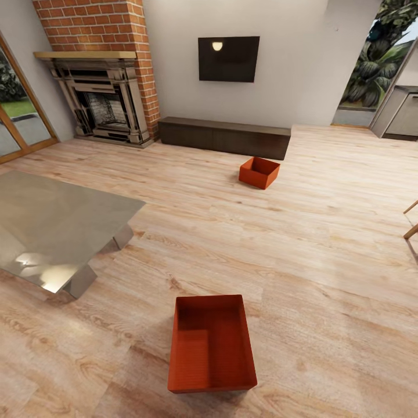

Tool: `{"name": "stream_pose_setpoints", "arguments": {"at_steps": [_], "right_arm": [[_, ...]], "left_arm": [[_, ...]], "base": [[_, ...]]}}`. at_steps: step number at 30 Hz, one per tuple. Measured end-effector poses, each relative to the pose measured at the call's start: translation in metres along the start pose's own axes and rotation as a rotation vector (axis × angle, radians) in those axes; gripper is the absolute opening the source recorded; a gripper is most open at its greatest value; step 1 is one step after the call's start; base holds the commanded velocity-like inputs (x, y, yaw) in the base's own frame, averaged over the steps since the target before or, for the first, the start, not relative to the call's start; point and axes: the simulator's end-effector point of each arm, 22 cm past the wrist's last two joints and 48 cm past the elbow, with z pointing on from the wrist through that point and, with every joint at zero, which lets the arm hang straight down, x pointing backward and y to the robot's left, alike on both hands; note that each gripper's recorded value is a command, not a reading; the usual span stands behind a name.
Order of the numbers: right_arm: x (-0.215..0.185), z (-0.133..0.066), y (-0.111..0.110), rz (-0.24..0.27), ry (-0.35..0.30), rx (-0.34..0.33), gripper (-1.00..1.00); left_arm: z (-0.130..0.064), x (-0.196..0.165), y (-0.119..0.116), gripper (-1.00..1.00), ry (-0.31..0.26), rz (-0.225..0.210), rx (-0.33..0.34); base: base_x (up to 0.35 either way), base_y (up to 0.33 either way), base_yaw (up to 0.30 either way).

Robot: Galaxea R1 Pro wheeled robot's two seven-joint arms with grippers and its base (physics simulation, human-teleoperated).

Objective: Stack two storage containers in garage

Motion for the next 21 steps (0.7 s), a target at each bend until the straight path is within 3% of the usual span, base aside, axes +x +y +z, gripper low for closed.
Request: {"name": "stream_pose_setpoints", "arguments": {"at_steps": [21], "right_arm": [[-0.0005, 0.0000, -0.0001, 0.000, -0.003, -0.001, 1.00]], "left_arm": [[0.0000, 0.0000, 0.0000, 1.00, 0.000, 0.000, 0.000]], "base": [[0.000, 0.000, 0.000]]}}
